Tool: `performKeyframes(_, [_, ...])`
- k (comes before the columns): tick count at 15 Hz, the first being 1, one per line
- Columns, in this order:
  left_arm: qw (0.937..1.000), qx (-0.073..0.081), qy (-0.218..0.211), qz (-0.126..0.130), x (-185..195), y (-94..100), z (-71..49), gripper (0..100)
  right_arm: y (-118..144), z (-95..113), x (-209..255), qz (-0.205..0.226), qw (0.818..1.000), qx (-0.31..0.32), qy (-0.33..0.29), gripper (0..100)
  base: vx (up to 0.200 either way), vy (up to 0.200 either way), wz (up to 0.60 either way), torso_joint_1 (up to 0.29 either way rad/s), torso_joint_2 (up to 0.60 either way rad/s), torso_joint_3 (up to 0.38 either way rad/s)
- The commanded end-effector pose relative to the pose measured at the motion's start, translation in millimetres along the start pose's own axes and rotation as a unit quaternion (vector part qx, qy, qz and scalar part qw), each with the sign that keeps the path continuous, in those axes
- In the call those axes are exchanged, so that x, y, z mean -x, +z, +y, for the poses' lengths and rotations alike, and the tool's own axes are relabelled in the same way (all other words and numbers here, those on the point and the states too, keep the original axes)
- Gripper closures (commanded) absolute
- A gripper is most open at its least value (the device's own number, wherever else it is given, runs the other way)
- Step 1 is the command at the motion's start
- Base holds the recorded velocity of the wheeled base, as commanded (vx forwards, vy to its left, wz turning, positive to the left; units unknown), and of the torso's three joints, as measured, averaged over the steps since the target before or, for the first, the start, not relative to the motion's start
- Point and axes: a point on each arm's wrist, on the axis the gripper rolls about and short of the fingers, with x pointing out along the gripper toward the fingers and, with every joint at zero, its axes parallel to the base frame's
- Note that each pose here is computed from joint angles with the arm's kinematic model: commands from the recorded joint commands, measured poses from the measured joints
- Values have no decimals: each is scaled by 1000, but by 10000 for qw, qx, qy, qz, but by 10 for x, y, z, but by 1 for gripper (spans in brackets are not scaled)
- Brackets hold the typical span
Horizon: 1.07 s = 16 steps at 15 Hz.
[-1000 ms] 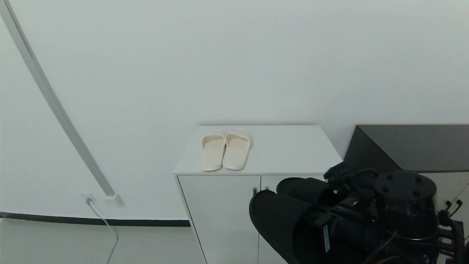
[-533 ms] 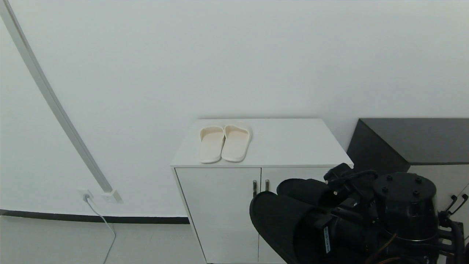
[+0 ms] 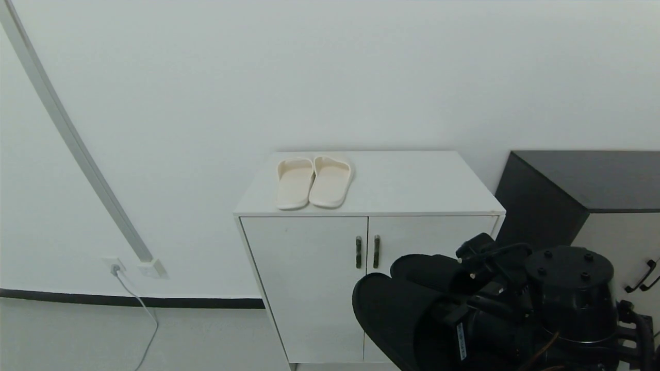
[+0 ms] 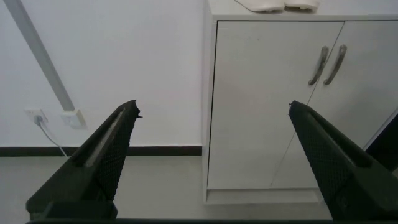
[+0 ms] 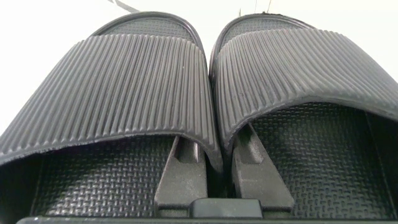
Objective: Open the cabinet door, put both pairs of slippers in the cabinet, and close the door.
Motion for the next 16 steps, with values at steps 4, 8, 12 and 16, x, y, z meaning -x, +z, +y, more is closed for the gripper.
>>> performKeyframes(4, [10000,-3,5,4,-1,0,0,0,-6,1,2,-23,10000,5,10,100,0,0,0,-231,555,321])
performKeyframes(8, [10000,-3,-3,4,-1,0,0,0,-25,4,-9,16,10000,14,18,100,0,0,0,-207,522,312])
performKeyframes(12, [10000,-4,-3,12,-1,-1,0,0,-38,5,-6,40,10000,20,21,100,0,0,0,-192,509,320])
performKeyframes(16, [10000,-50,5,12,-1,-1,0,0,-58,15,6,-2,10000,63,57,100,0,0,0,-157,488,324])
